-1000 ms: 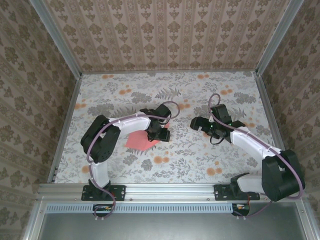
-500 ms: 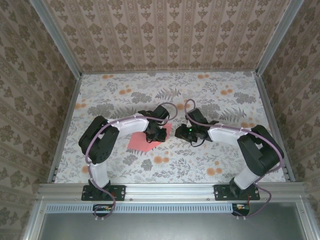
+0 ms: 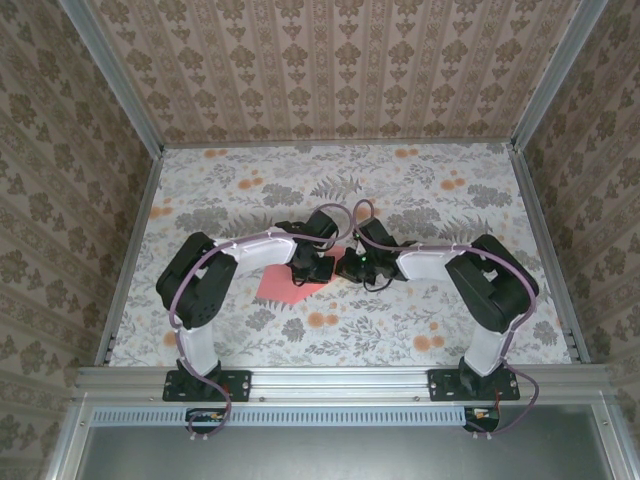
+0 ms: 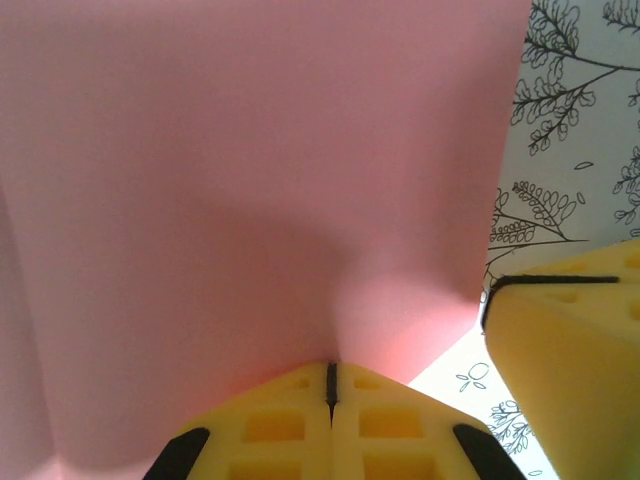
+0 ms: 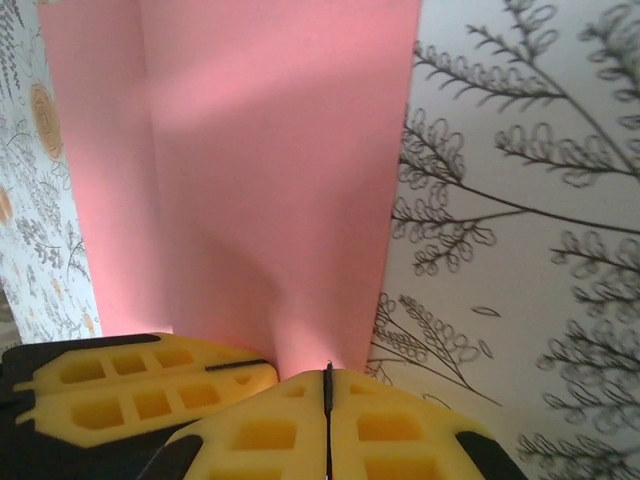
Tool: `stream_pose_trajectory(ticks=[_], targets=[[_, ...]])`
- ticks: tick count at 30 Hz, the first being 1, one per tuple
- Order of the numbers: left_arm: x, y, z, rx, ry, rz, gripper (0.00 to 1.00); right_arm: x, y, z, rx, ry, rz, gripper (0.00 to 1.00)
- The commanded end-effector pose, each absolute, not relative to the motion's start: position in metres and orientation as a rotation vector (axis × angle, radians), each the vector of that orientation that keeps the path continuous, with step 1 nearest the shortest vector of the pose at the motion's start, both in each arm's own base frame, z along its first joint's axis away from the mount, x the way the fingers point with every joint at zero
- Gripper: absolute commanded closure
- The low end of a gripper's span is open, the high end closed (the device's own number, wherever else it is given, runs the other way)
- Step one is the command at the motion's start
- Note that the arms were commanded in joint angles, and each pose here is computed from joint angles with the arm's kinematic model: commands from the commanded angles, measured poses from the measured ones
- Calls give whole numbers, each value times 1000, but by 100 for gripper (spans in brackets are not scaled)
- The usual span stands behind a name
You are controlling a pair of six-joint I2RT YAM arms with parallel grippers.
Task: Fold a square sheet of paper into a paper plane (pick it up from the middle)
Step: Turn over the paper at the center of the table.
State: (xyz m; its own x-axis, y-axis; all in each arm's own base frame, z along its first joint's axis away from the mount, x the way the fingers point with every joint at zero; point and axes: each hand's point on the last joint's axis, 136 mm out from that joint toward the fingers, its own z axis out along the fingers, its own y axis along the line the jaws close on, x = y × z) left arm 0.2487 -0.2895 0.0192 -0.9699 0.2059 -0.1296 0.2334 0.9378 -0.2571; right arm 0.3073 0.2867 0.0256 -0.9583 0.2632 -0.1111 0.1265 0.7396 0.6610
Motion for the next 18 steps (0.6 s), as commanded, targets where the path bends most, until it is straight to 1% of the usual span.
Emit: stream_pose_trajectory(ticks=[1, 5, 10, 12, 15, 18], targets=[[245, -284, 20, 310, 3004, -418, 100, 309, 300, 28, 303, 2742, 1093, 93], [246, -284, 23, 295, 3001, -432, 100, 307, 298, 19, 312, 2770, 1071, 93], [256, -278, 44, 215, 2935, -470, 99, 300, 286, 5, 312, 2821, 976, 93], [261, -265, 51, 134, 2914, -471, 92, 298, 281, 2, 309, 2836, 935, 93], [264, -236, 53, -32, 2897, -476, 78, 296, 276, -2, 303, 2855, 887, 93], [261, -201, 47, -222, 2895, -480, 57, 295, 275, -5, 298, 2869, 868, 94]])
